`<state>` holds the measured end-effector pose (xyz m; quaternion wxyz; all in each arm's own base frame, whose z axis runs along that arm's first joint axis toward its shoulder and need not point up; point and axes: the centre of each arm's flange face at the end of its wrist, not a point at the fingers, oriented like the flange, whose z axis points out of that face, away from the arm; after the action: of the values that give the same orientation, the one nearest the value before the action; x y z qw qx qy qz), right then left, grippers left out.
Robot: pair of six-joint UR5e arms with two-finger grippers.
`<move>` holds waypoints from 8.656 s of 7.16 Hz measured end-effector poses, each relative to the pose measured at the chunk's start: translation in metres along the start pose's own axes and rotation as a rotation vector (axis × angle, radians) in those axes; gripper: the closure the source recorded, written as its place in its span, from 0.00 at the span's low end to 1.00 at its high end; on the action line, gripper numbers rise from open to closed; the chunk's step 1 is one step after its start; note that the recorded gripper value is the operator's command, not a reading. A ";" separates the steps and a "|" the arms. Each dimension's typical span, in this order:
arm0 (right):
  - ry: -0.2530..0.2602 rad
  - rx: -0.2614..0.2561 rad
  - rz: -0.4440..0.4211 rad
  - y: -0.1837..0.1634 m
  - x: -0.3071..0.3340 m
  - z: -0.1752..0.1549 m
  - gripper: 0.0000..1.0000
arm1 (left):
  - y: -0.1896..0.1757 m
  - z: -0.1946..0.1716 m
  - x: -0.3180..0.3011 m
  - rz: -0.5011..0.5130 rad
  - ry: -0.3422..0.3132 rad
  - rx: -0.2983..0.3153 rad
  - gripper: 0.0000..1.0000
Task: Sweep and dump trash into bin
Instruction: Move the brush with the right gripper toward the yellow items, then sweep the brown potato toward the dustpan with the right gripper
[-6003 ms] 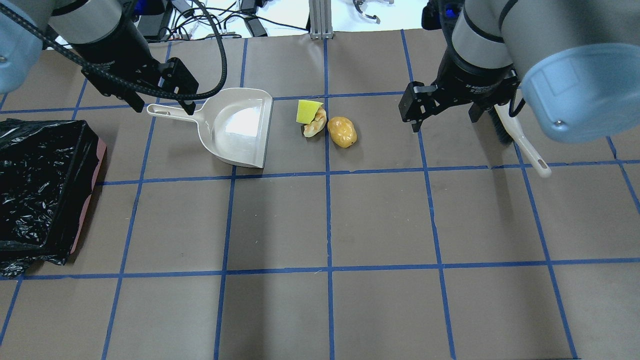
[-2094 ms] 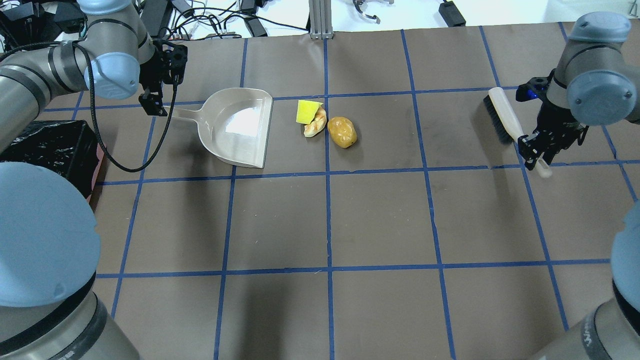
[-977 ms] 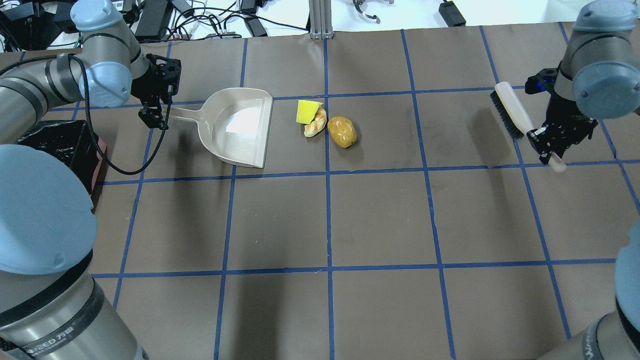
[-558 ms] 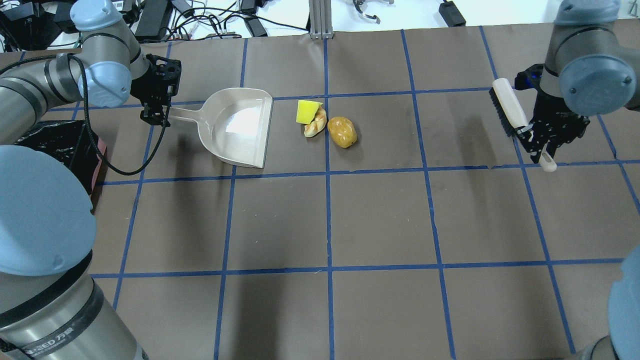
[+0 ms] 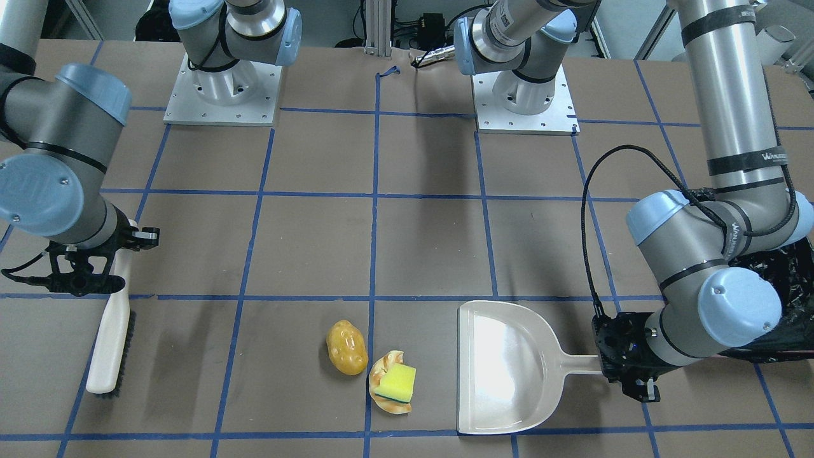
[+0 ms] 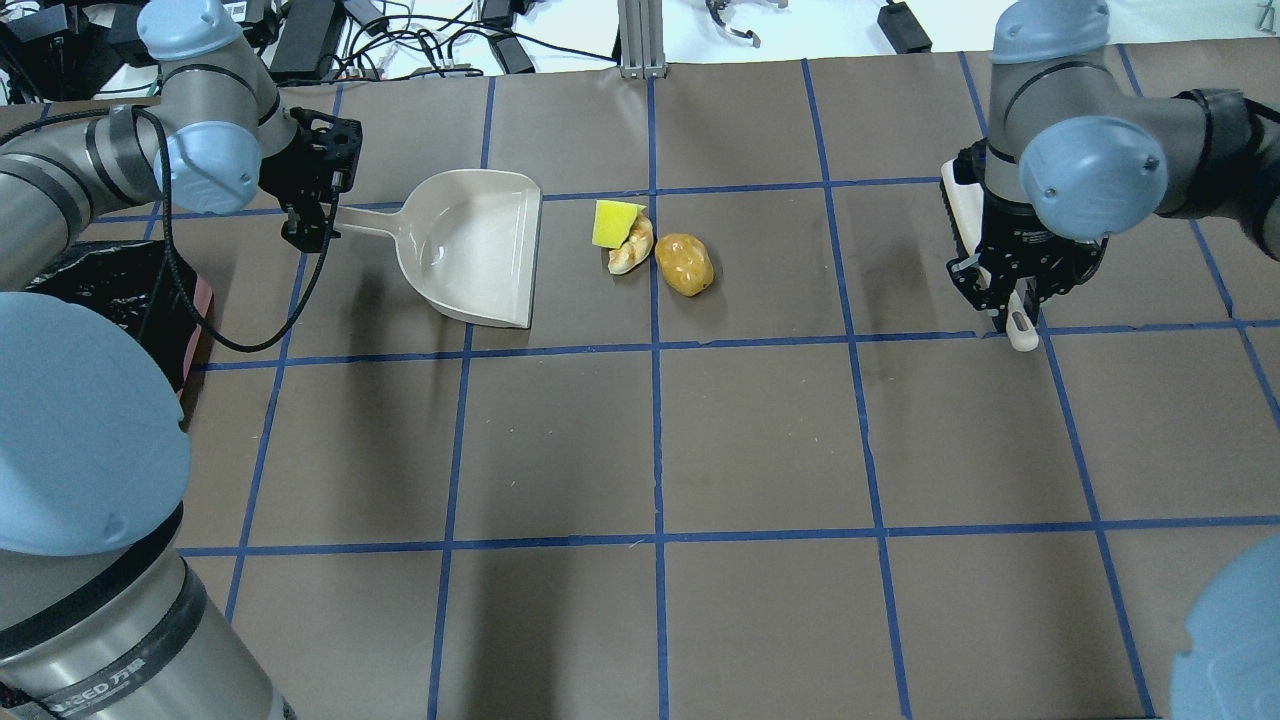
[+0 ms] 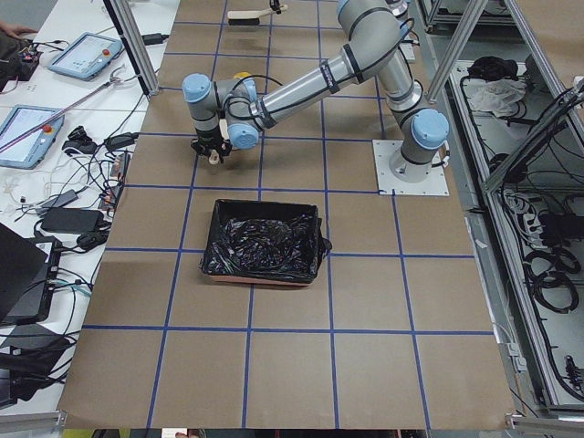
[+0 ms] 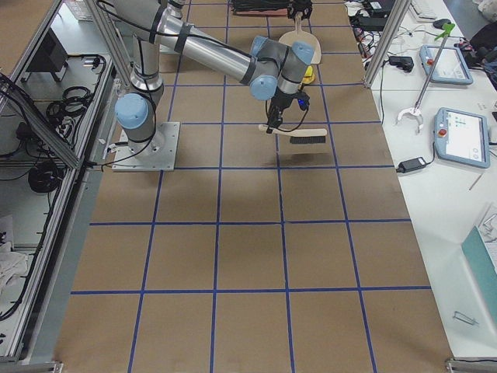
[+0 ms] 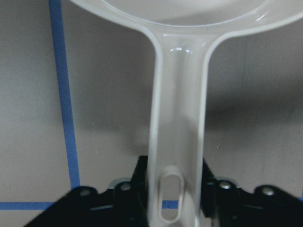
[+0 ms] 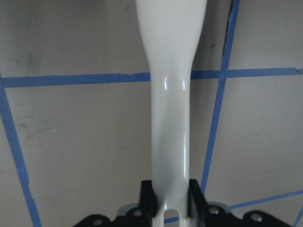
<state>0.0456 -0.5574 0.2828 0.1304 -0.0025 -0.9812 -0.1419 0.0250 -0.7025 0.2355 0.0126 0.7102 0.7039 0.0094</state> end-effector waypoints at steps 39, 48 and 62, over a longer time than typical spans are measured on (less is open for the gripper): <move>-0.254 -0.014 0.027 0.008 -0.386 -0.057 0.98 | -0.001 -0.003 0.000 -0.003 -0.010 0.001 0.99; -0.319 -0.016 -0.024 0.027 -0.421 -0.067 0.98 | -0.001 -0.002 0.000 -0.006 -0.008 0.001 0.99; -0.530 -0.019 0.110 0.048 -0.500 -0.102 0.98 | -0.002 -0.002 0.000 -0.004 -0.008 0.003 0.99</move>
<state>0.5570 -0.5235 0.2624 -0.1233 -0.0943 -0.9782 -0.1383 0.0229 -0.7024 0.2377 0.0145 0.7087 0.7053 0.0054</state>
